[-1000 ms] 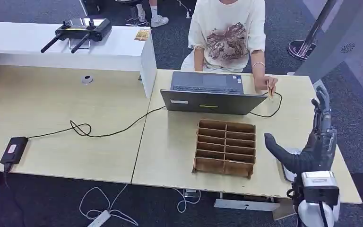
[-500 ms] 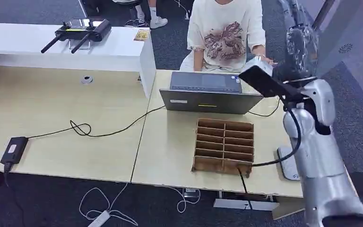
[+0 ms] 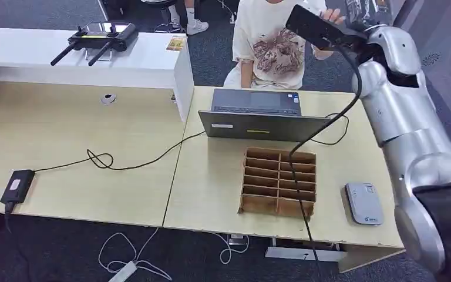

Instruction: Pass the card to the sensor for recognition and then transmit it.

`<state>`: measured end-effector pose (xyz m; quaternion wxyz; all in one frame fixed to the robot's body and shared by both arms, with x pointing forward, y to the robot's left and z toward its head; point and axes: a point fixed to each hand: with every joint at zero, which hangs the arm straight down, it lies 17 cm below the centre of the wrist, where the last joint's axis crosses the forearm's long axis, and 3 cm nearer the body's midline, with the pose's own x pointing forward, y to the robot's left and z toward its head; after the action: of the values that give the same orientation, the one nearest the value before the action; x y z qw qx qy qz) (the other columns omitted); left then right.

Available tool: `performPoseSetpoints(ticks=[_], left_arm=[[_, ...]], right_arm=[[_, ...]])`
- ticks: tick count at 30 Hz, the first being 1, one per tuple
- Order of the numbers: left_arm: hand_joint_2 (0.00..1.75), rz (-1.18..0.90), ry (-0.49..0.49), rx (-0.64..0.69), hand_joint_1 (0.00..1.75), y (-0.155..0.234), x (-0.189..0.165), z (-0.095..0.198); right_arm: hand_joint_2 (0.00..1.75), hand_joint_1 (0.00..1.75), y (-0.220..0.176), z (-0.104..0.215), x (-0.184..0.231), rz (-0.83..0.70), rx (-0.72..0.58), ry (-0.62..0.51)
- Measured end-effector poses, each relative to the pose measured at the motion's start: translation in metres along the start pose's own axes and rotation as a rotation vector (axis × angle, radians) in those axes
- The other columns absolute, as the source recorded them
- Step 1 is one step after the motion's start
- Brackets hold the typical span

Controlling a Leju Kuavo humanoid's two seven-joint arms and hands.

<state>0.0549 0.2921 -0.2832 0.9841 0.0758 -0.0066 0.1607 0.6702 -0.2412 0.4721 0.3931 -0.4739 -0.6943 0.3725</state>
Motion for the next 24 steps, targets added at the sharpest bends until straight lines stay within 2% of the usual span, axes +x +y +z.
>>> performPoseSetpoints(ticks=[15,16,17,24], left_arm=[[1.75,0.016,0.004,0.008,0.00,0.005,0.000,-0.001],[1.75,0.017,0.005,0.008,0.00,0.005,0.000,-0.001],[1.75,0.018,0.005,0.009,0.00,0.005,0.000,-0.001],[1.75,0.027,0.005,0.010,0.00,0.006,0.000,-0.001]], right_arm=[[1.75,0.00,0.022,0.002,-0.035,0.048,0.087,0.093],[1.75,1.69,0.022,0.002,-0.035,0.048,0.087,0.095],[1.75,1.75,0.023,0.002,-0.036,0.049,0.085,0.096],[1.75,1.75,0.024,0.003,-0.039,0.064,0.088,0.098]])
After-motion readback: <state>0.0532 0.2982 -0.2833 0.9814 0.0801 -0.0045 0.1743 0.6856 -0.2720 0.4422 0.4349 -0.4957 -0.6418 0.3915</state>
